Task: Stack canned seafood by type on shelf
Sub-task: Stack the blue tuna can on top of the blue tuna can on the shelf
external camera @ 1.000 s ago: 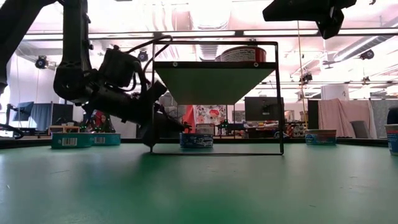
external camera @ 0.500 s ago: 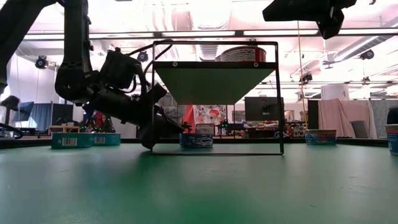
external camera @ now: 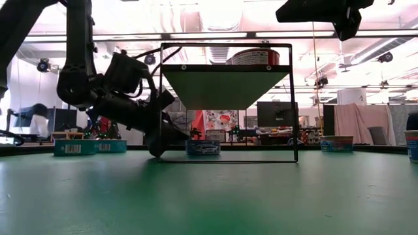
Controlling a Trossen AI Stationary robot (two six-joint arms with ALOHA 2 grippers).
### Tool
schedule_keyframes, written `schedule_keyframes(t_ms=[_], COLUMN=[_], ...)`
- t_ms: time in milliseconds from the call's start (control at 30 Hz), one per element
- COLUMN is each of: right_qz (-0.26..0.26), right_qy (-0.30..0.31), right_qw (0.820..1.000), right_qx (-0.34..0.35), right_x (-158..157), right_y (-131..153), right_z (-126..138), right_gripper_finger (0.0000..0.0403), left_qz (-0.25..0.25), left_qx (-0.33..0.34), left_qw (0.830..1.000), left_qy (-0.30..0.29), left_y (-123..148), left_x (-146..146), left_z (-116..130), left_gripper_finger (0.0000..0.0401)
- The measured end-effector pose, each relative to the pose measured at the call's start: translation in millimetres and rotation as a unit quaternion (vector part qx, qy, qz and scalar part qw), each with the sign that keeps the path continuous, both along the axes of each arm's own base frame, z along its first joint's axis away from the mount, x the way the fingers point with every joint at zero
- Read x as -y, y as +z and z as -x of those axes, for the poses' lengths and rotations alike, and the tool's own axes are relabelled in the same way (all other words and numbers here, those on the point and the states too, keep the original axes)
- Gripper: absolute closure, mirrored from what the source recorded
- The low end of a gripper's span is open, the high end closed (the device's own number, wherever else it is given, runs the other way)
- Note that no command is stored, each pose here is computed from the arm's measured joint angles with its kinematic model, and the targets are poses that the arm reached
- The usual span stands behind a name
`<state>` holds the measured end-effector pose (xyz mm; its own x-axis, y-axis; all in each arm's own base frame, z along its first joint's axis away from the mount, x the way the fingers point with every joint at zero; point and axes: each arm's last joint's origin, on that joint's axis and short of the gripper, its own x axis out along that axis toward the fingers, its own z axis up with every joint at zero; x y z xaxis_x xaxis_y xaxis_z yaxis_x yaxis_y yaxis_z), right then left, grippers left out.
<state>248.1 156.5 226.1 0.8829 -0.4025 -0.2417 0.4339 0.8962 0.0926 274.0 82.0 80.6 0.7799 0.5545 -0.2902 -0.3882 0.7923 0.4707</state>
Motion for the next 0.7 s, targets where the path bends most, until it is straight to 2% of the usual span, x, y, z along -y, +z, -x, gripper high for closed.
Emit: schedule_keyframes(t_ms=[267,367,533,700], right_qz=[0.002,0.002,0.002,-0.001], right_qy=[0.0,0.0,0.0,-0.001], right_qw=[1.0,1.0,1.0,1.0], right_qx=[-0.001,-0.001,-0.001,0.001], right_x=[0,0,0,0], right_y=[0,0,0,0], right_z=[0,0,0,0], right_gripper_finger=[0.039,0.039,0.039,0.039], left_qz=[-0.001,0.018,0.055,0.052], left_qx=[-0.004,0.015,0.041,0.029], left_qw=[1.0,1.0,0.995,0.995], left_qy=[0.028,0.003,-0.078,-0.082], left_y=[7,13,19,19], left_x=[4,8,14,9], left_z=[23,32,35,27], left_gripper_finger=[0.0401,0.0401,0.0401,0.0401])
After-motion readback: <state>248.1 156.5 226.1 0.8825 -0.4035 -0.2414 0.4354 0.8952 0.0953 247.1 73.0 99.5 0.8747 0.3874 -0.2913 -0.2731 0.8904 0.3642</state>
